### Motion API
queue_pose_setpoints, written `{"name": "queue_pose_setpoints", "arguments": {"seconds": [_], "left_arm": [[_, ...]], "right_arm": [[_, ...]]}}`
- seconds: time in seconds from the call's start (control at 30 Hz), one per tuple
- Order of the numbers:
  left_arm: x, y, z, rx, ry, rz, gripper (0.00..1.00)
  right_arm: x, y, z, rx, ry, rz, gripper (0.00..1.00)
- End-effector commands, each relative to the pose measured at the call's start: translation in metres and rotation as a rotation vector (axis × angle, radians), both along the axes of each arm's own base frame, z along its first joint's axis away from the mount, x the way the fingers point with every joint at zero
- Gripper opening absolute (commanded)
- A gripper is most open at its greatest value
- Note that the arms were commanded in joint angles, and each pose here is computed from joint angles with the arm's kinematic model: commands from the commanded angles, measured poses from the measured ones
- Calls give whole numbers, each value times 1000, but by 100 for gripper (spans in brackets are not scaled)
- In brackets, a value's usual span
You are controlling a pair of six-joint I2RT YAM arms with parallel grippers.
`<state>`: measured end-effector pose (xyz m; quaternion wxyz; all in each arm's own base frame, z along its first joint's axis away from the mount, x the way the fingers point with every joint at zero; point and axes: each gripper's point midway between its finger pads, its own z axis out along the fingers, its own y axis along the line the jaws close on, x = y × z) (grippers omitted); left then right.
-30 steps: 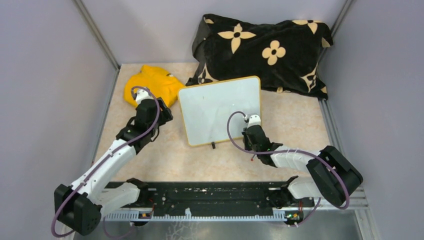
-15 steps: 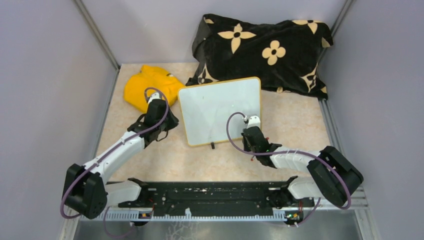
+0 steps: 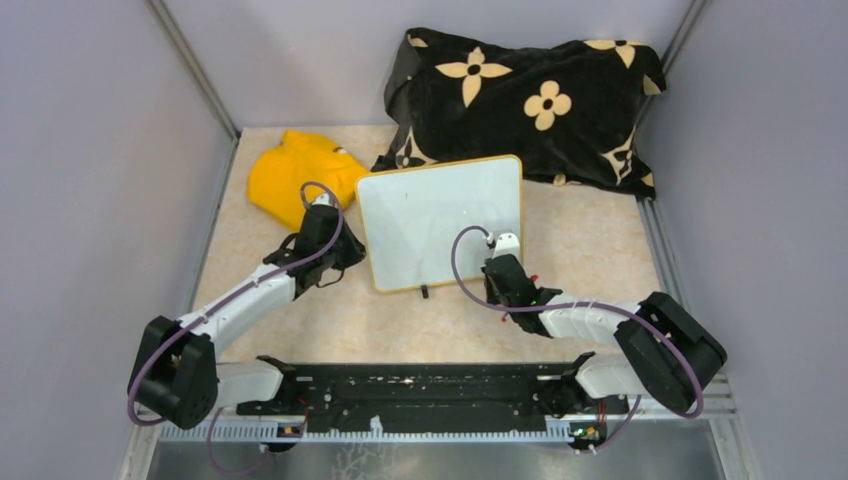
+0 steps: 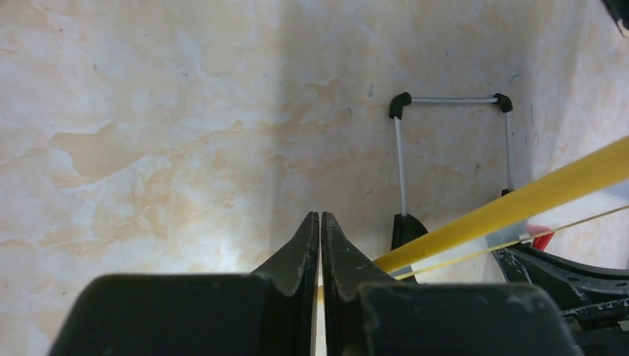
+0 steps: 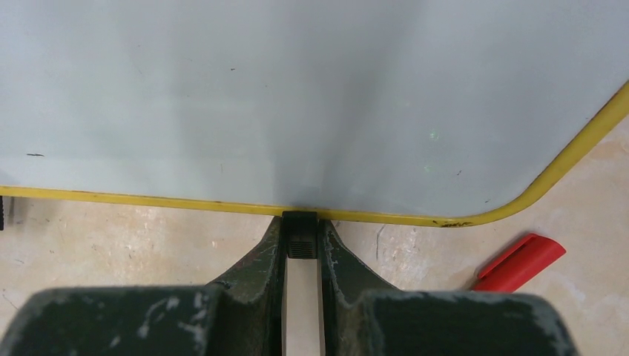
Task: Write a sentence on the whiteboard
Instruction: Move the whiteboard to the center of the board.
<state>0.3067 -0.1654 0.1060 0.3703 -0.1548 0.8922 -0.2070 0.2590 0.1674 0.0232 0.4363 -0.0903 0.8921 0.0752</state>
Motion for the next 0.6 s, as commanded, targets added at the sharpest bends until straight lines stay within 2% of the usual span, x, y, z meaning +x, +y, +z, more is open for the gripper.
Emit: {"name": "queue_pose_setpoints", "arguments": {"seconds": [0.0, 0.3, 0.57], "left_arm": [[-3, -15, 0, -59, -8, -38, 7], [-9, -22, -5, -84, -4, -62, 0], [-14, -29, -7, -107, -4, -82, 0]], "right_arm": [[11, 25, 26, 93, -52, 13, 0], [13, 29, 29, 89, -58, 14, 0], [13, 32, 30, 86, -58, 18, 0]]}}
